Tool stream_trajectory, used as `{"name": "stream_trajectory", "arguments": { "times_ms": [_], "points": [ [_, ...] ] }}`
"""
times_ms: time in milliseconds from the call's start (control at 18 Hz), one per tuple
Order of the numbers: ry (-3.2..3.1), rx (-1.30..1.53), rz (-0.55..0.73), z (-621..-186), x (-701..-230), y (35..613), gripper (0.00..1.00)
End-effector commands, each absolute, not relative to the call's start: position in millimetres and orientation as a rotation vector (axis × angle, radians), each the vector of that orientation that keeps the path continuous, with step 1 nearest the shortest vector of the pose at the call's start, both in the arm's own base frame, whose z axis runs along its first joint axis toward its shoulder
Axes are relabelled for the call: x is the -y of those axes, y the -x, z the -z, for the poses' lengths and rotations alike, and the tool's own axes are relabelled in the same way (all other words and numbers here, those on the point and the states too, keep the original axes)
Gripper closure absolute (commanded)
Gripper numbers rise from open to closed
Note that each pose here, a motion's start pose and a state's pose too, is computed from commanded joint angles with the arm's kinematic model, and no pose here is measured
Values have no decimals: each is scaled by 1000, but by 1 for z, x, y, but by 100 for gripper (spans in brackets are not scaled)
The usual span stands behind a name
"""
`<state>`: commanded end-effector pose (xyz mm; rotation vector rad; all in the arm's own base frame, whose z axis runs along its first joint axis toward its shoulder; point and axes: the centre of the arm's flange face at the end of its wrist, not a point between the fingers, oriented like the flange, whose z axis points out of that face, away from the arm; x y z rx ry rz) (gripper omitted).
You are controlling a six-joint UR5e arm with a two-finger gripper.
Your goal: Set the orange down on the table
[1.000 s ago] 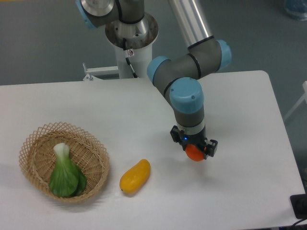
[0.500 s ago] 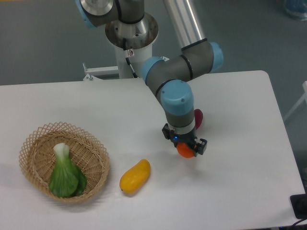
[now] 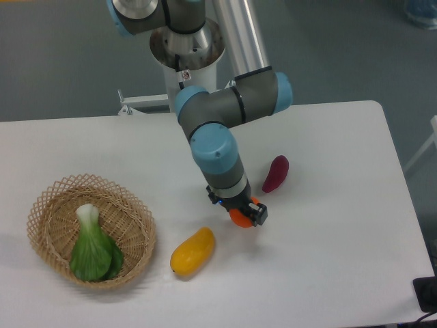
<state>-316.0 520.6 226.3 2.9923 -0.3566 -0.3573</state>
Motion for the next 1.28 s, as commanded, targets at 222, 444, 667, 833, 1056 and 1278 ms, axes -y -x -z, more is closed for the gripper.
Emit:
{"name": "stream_trajectory", "arguments": {
  "times_ms": [222, 444, 667, 833, 1056, 1278],
  "points": [
    [-2986, 378, 351, -225, -519, 313, 19],
    [-2984, 380, 347, -224, -518, 312, 8],
    [-2991, 375, 357, -228, -518, 313, 4],
    [-3017, 348, 372, -236, -520, 318, 0],
    [-3135, 286, 325, -260, -508, 334, 0],
    [-3161, 238, 306, -262, -498, 352, 0]
  ]
}}
